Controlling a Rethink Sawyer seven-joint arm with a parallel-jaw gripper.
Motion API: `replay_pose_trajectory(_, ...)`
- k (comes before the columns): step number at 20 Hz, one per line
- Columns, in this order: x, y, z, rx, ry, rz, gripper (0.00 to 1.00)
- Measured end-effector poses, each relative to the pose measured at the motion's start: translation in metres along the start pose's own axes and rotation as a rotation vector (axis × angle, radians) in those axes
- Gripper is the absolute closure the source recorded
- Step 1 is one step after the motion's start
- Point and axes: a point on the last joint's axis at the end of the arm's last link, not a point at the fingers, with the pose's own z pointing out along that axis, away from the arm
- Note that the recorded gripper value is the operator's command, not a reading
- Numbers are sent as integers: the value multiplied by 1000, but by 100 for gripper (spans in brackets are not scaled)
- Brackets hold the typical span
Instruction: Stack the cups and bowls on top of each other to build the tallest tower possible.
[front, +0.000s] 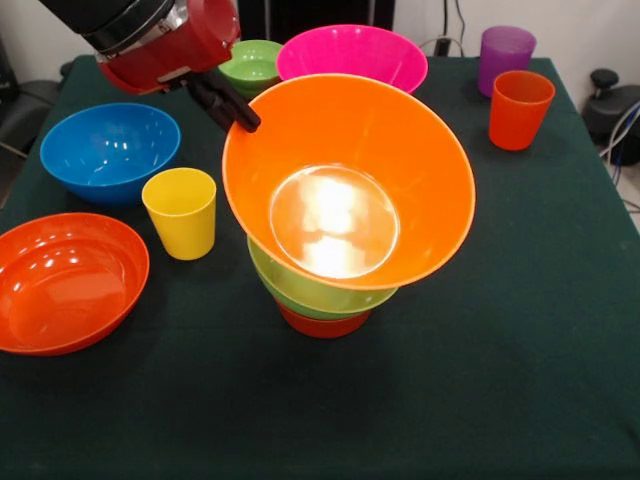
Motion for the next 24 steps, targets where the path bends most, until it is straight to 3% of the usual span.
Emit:
replay_pose_trajectory(11, 3, -23, 11, 15, 7, 10, 100)
replay_pose_trajectory(24, 6, -44, 21, -6, 19, 16, 100)
